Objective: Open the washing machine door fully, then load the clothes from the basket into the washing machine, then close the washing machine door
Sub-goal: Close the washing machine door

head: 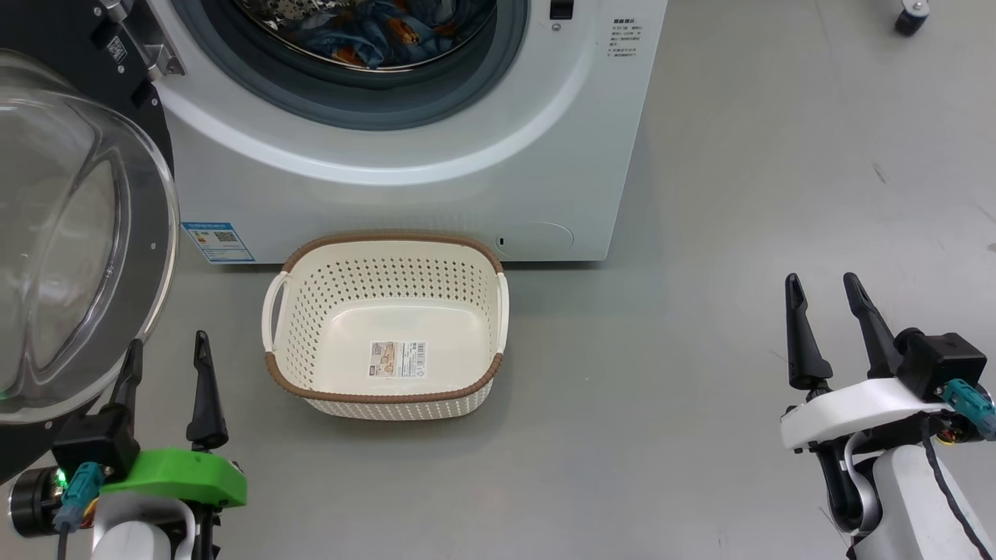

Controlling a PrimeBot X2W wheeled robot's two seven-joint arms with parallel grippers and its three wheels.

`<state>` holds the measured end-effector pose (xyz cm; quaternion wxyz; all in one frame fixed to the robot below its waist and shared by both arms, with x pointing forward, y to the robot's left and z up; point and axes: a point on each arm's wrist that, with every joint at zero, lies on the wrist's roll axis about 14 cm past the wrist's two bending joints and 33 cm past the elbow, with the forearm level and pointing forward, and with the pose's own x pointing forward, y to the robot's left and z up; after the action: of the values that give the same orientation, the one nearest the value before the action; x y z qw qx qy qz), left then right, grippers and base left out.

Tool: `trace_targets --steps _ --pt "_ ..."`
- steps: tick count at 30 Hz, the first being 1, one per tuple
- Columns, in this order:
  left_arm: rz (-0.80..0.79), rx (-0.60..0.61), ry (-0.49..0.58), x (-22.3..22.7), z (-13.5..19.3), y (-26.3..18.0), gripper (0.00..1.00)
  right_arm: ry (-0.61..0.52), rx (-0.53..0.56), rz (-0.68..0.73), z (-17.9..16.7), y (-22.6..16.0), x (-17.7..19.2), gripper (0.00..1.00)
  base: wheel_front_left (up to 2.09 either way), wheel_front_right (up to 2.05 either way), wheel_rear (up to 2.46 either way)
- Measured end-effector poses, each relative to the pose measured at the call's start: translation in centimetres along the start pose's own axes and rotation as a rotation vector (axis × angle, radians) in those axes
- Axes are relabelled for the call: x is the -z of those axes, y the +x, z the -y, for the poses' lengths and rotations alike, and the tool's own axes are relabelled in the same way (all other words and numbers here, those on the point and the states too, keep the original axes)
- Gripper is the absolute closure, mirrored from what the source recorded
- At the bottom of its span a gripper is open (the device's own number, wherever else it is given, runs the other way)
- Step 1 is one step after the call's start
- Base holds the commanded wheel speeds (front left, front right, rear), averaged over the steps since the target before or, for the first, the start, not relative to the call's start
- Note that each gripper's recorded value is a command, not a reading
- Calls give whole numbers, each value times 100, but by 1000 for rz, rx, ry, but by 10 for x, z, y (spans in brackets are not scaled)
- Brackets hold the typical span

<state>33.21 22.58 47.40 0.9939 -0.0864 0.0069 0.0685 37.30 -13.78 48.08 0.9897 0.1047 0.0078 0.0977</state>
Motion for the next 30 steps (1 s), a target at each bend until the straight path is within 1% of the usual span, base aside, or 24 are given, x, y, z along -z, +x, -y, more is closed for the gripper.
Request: trace_targets --steps 18,30 --pt "13 -85 -3 -4 -23 -16 0 -2 -76 -23 -23 13 8 0 0 0 0" --pt "20 -184 2 -6 -48 -32 0 5 -152 -42 -48 25 15 0 0 0 0"
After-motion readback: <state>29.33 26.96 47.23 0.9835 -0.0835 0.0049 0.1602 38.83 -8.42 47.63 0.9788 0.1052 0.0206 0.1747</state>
